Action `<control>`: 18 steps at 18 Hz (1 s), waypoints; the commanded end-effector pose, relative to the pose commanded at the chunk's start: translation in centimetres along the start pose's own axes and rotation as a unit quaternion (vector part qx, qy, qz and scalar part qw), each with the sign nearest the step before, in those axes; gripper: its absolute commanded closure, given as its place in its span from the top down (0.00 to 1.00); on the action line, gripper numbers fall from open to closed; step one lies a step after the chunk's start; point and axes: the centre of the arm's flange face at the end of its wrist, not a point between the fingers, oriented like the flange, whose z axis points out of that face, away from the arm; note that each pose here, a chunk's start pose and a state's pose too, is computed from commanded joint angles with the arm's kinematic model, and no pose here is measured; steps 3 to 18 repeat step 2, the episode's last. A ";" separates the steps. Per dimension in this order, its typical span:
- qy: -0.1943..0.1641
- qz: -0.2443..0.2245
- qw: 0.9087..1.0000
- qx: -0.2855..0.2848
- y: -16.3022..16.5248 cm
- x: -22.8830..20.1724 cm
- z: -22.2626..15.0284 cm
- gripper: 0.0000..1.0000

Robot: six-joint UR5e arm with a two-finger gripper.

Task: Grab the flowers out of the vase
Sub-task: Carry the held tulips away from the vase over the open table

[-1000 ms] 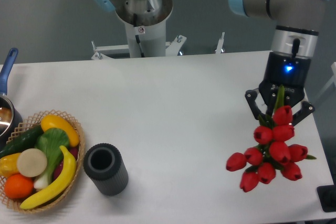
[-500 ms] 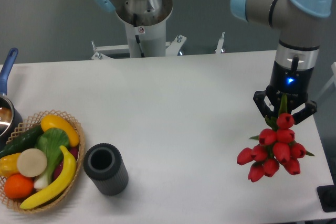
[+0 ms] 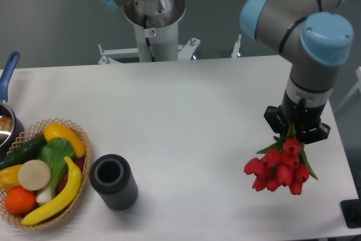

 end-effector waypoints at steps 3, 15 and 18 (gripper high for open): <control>0.000 0.006 1.000 -0.001 -0.7 0.5 0.5 0.12; 0.000 0.006 1.000 -0.001 -0.7 0.5 0.5 0.12; 0.000 0.006 1.000 -0.001 -0.7 0.5 0.5 0.12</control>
